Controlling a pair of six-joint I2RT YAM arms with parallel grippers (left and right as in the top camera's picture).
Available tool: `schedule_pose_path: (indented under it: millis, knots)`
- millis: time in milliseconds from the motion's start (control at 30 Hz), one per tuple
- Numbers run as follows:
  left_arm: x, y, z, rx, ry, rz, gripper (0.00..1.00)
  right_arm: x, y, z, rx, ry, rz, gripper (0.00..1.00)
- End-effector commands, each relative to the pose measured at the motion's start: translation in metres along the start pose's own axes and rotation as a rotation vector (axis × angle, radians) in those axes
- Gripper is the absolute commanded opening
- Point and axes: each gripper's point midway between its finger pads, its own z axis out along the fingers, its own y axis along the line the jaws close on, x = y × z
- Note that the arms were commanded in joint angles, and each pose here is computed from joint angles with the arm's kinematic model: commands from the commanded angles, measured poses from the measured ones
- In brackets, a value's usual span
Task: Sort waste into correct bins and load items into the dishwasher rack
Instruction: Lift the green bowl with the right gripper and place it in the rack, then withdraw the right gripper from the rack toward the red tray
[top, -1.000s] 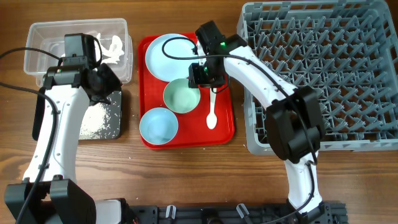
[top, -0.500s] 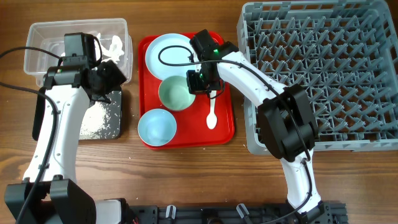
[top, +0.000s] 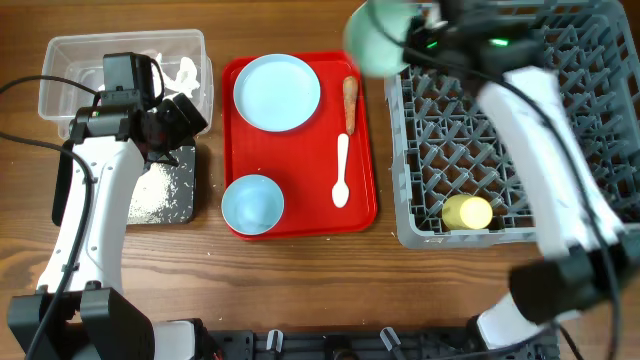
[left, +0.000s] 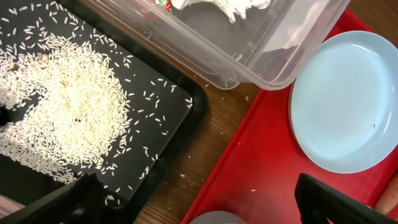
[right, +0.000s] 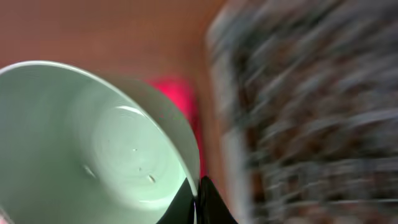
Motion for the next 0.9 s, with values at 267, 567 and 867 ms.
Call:
schedule_pose_path:
  millis: [267, 567, 867]
  knots:
    - [-0.004, -0.001, -0.004, 0.010, -0.012, -0.004, 1.00, -0.070, -0.108, 0.013, 0.942, -0.249, -0.417, 0.04]
    - [-0.004, -0.001, -0.004, 0.010, -0.012, -0.004, 1.00, -0.056, -0.094, 0.091, 1.092, -0.134, -0.718, 0.04]
    - [-0.004, -0.001, -0.004, 0.010, -0.012, -0.004, 1.00, -0.034, -0.062, 0.121, 0.996, -0.121, -0.802, 0.05]
